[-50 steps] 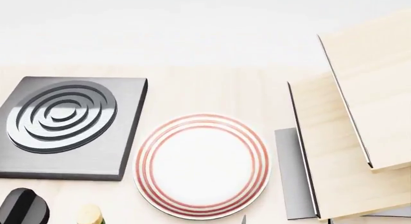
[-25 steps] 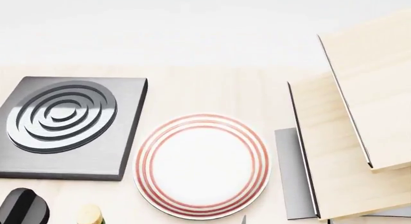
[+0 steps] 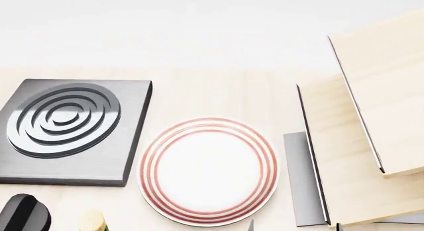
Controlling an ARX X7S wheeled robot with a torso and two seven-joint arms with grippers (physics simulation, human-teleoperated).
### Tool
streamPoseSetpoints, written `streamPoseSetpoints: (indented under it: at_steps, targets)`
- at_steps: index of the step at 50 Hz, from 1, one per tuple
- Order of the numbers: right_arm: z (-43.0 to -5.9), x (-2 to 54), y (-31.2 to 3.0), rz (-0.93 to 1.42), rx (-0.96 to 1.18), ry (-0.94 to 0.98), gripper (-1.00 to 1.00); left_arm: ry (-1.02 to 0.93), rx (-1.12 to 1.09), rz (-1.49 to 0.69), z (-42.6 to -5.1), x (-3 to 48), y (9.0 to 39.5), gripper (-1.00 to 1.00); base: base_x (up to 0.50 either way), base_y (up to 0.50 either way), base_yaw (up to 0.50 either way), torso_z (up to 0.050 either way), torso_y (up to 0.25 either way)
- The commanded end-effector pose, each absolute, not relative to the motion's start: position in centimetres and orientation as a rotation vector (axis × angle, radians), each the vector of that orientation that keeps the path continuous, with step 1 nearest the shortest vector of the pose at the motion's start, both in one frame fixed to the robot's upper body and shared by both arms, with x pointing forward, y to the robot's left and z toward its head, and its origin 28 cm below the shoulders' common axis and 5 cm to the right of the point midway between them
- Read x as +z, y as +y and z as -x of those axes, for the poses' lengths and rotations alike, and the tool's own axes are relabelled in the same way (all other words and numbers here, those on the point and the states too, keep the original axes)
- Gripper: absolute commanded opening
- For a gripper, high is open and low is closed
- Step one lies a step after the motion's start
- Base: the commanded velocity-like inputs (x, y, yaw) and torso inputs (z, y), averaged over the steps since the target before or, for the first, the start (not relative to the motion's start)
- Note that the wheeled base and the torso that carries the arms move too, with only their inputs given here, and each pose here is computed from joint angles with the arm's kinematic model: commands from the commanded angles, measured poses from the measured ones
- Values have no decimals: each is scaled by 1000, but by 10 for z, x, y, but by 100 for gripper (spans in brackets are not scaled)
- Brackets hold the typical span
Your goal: Pick up the akita bowl and put it on the plate.
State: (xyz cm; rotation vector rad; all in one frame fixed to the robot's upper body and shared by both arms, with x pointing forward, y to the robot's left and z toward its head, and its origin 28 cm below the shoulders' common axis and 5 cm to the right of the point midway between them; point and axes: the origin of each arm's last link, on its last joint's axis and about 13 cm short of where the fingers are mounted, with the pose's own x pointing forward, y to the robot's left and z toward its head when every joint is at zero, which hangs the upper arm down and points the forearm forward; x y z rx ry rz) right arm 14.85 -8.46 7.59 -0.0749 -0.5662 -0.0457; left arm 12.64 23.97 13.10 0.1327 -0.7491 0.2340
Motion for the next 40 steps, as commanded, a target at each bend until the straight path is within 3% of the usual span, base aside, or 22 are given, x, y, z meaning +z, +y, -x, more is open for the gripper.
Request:
streamPoseSetpoints:
  at_steps: [1, 21, 26, 40]
  targets:
    - [-150, 76, -85, 76, -51, -565, 100, -788, 335, -194, -119, 163, 255, 100, 0, 0, 0, 0, 0]
    - [-155, 73, -84, 84, -55, -549, 100, -600, 489, -203, -129, 191, 286, 100, 0, 0, 0, 0, 0]
    - [-156, 72, -82, 86, -48, -544, 100, -421, 469, -138, -137, 192, 295, 100, 0, 0, 0, 0, 0]
    - [-161, 69, -84, 84, -55, -532, 100, -172, 480, -122, -157, 197, 302, 100, 0, 0, 0, 0, 0]
